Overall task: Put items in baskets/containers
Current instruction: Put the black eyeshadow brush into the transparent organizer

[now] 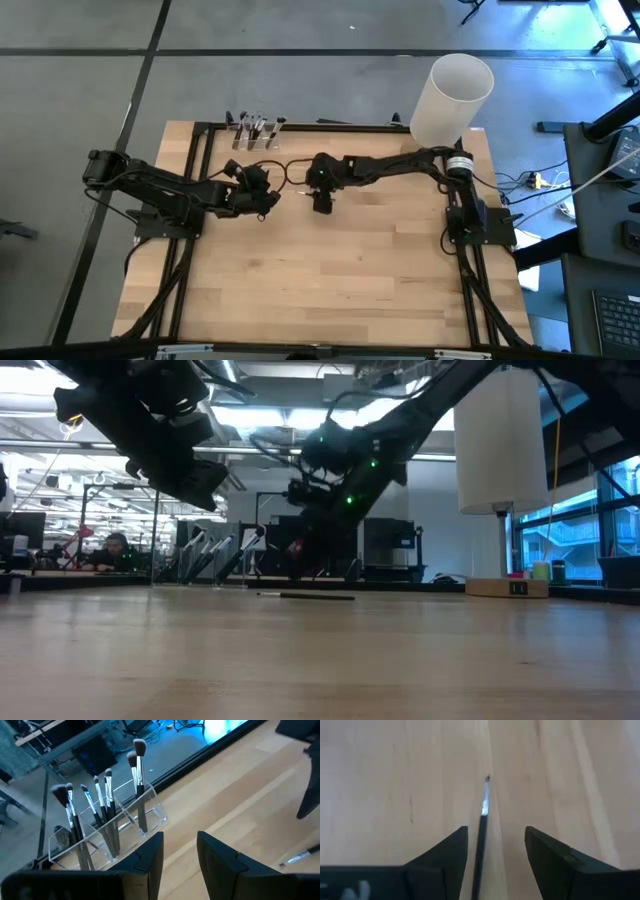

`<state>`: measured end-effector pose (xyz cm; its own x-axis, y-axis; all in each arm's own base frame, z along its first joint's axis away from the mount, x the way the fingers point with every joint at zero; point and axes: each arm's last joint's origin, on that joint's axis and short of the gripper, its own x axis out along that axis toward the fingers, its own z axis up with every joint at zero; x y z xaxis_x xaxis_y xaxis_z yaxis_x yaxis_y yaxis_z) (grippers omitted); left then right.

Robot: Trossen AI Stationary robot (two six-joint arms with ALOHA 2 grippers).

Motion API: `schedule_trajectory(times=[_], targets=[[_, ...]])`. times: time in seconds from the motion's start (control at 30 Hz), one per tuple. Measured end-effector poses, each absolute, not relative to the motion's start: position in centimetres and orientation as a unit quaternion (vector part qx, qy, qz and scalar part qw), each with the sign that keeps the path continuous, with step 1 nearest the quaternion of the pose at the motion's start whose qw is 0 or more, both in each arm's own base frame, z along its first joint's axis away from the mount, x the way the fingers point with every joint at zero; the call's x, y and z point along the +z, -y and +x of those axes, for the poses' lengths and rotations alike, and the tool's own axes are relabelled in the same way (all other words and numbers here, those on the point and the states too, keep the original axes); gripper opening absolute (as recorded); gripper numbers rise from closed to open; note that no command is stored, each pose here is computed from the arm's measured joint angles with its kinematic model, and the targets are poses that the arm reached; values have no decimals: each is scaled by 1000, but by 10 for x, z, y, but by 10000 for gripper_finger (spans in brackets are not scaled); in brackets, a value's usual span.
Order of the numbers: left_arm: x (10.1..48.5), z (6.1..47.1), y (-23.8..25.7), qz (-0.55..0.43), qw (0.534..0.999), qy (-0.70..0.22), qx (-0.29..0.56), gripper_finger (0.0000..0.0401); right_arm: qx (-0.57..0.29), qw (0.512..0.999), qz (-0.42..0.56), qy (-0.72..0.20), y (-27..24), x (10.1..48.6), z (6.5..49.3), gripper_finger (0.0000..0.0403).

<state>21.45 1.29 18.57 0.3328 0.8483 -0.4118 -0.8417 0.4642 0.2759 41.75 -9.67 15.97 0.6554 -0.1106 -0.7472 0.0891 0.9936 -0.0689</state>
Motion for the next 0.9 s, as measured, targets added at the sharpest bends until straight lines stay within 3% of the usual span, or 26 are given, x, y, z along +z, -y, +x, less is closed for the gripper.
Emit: schedule_trajectory(times=[0.3,0.6,0.9], targets=[[186,214,-13,7,816,-257,517,114,-45,884,-8,-465,99,140,413,140],[186,215,-13,5,817,-253,519,114,-59,867,23,-494,104,131,409,16],[186,215,-13,3,816,-250,521,114,-60,870,28,-489,103,133,408,14]])
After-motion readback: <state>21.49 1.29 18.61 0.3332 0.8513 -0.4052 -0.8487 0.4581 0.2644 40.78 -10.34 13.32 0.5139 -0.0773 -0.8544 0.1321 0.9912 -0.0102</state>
